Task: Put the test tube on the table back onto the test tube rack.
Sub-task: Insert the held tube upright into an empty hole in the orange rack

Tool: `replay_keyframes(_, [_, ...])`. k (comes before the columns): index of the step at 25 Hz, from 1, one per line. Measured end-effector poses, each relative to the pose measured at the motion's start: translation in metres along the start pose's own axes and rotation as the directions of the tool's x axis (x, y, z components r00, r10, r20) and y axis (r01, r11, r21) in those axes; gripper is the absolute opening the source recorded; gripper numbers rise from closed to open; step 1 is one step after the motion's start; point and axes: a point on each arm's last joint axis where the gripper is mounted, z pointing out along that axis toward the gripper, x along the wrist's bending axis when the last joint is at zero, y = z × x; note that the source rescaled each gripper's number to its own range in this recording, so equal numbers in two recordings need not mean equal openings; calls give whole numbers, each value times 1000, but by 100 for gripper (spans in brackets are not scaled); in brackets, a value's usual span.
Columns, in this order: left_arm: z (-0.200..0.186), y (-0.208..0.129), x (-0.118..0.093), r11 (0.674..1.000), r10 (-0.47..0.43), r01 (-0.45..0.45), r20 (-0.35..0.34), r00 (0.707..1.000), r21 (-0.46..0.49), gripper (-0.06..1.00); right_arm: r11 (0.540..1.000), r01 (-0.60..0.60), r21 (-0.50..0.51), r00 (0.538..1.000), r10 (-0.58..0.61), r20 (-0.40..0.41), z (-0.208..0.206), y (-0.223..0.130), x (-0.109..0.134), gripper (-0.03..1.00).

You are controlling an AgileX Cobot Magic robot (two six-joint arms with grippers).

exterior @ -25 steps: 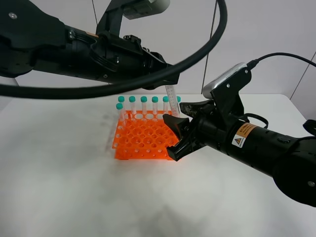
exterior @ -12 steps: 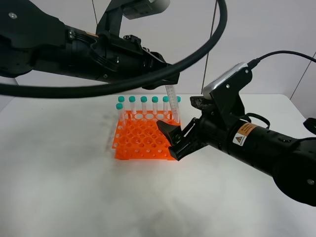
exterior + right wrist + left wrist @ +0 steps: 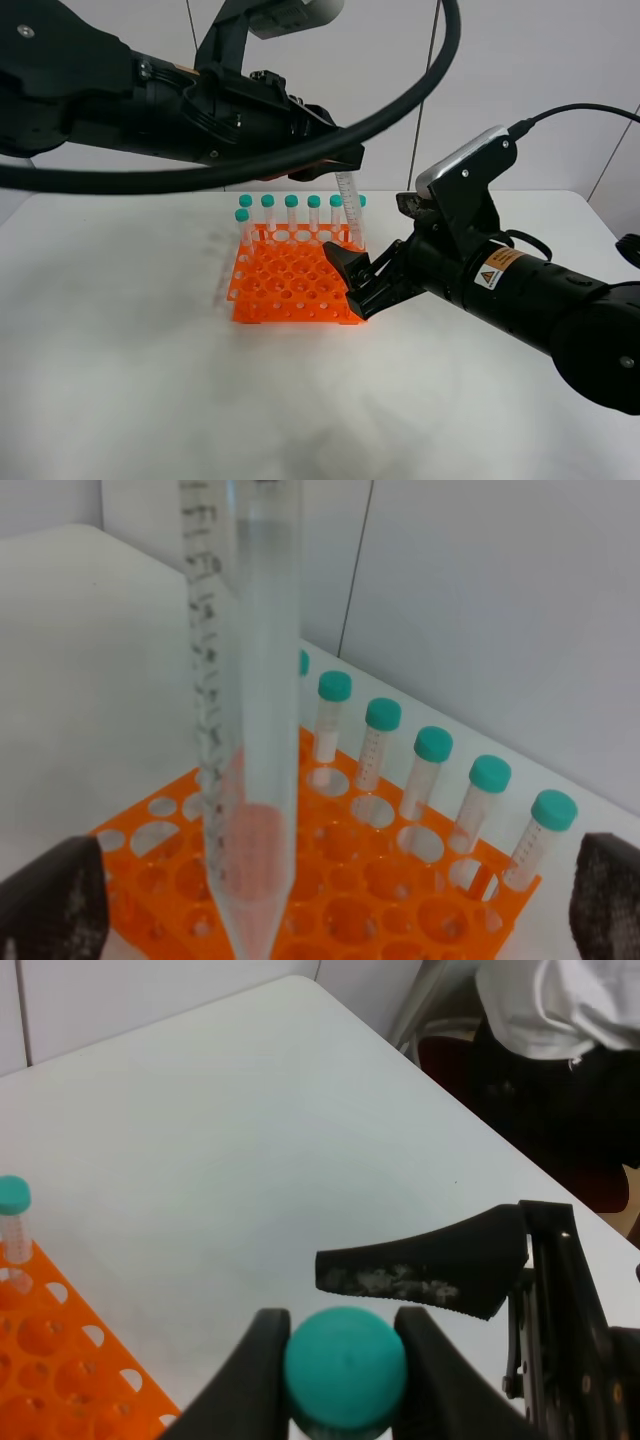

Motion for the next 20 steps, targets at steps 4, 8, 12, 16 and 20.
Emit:
replay_keyframes(4, [0, 0, 0, 1000, 0, 0, 0, 1000, 0, 0, 1000, -1, 10, 1000, 1, -4, 0, -1, 0, 100])
replay_keyframes(8, [0, 0, 0, 1000, 0, 0, 0, 1000, 0, 0, 999, -1, 53, 1000, 2, -22, 0, -5, 2, 100])
replay_keyframes(12, [0, 0, 0, 1000, 0, 0, 0, 1000, 0, 0, 993, 2, 121, 999, 4, -50, -1, -11, 5, 100])
replay_keyframes(16, [0, 0, 0, 1000, -1, 1, 0, 1000, 0, 0, 983, 7, 186, 997, 7, -75, -2, -17, 7, 100])
replay_keyframes(20, [0, 0, 0, 1000, -1, 1, 0, 1000, 0, 0, 960, -48, 276, 995, 68, -66, -3, -25, 5, 100])
